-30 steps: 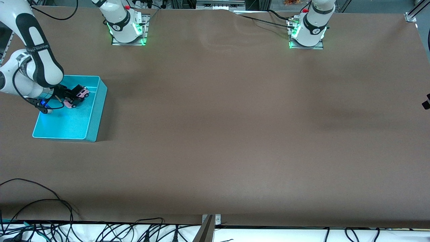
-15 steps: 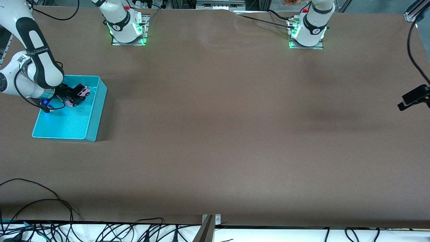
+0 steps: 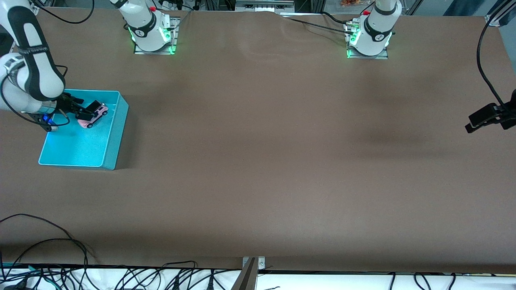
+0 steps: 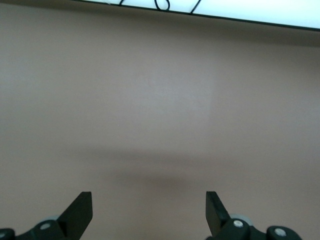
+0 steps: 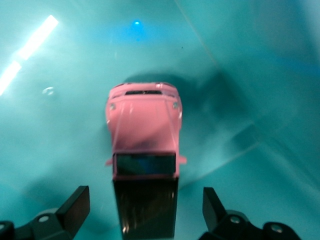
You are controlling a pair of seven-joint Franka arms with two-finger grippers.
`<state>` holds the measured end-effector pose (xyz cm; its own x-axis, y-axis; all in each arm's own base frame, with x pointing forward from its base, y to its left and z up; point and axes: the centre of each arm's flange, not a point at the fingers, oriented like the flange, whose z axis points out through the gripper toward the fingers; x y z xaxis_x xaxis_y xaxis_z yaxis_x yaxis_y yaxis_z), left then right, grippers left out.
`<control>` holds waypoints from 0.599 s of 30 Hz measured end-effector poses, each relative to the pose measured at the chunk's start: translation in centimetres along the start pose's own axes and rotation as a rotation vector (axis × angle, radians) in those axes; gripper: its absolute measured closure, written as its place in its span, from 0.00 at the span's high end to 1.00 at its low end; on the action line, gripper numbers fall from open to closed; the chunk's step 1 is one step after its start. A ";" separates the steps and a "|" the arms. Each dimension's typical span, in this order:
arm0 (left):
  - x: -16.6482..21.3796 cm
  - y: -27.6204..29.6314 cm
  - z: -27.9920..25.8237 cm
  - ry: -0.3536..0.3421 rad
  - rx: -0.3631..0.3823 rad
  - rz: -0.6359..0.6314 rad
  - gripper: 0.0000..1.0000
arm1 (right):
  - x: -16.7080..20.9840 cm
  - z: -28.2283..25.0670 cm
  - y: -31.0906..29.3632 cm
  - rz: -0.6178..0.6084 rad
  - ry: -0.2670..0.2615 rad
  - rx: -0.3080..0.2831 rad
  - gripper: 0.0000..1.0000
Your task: Wind and store pink jeep toy
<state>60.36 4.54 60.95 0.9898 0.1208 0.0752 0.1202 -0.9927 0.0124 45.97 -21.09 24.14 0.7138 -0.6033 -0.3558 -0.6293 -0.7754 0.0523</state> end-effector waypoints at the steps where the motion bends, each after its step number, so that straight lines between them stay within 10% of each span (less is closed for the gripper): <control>1: -0.1 0.3 -0.1 0.000 0.000 0.005 1.00 | -0.3 -0.9 -0.2 -0.005 0.008 0.004 1.00; 11: -0.4 -0.4 -0.3 -0.010 0.007 0.020 1.00 | -5.1 -10.4 -4.4 -0.092 0.156 0.047 1.00; 18: -0.7 -0.9 0.6 -0.043 0.009 0.032 1.00 | -9.1 -15.8 -7.7 -0.106 0.157 0.039 1.00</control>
<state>59.64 5.30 60.32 0.9955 0.0887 0.0328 0.0887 -0.9961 0.0015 49.17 -12.58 41.73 0.8142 -0.5423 -0.2072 -0.5569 -0.8304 -0.0151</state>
